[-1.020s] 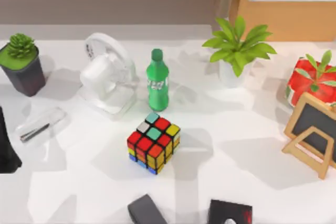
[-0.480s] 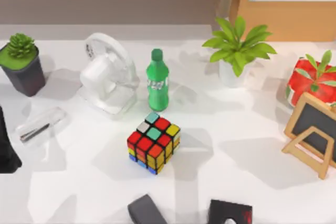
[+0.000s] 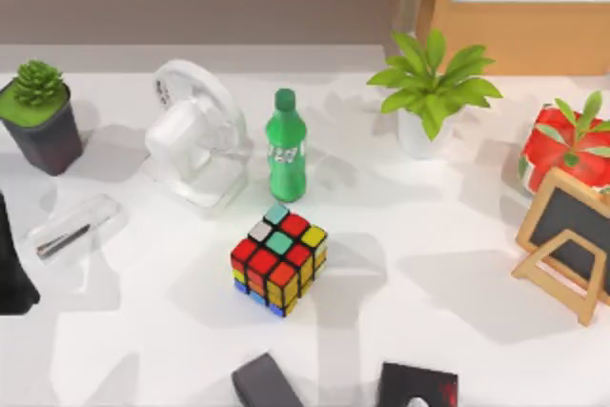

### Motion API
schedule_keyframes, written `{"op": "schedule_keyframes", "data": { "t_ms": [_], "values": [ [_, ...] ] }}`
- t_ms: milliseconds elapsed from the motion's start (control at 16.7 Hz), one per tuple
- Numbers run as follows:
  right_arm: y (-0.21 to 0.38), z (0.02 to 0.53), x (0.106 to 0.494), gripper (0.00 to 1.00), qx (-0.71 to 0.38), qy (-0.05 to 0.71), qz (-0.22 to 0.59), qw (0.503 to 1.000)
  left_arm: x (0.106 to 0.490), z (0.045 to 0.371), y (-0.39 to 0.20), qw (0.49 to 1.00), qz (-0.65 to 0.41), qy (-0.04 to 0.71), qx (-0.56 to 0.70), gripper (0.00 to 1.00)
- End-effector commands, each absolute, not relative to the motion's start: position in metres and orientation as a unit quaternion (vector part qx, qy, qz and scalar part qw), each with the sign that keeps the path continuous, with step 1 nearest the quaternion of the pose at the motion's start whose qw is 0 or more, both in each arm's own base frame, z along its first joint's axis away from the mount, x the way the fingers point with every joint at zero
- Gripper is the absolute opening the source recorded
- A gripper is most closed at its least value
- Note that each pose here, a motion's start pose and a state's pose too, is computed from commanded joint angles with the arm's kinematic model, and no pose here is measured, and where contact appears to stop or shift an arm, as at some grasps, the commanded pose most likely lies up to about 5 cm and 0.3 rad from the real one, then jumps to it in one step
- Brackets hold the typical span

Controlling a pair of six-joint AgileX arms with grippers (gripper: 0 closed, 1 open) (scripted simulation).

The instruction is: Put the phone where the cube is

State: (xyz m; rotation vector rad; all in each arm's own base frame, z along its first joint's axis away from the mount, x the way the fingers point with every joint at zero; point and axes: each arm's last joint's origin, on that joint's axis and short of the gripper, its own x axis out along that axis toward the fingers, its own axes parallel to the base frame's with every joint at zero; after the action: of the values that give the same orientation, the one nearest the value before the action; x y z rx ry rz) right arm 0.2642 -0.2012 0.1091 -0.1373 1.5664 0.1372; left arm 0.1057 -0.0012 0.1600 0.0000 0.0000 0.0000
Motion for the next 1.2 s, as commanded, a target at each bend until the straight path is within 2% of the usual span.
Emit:
{"op": "schedule_keyframes", "data": {
  "t_ms": [1200],
  "values": [
    [-0.199,0.144,0.269,0.00,-0.068,0.692,0.051,0.717,0.106,0.160,-0.001,1.000,0.000,0.000,0.000,1.00]
  ]
}}
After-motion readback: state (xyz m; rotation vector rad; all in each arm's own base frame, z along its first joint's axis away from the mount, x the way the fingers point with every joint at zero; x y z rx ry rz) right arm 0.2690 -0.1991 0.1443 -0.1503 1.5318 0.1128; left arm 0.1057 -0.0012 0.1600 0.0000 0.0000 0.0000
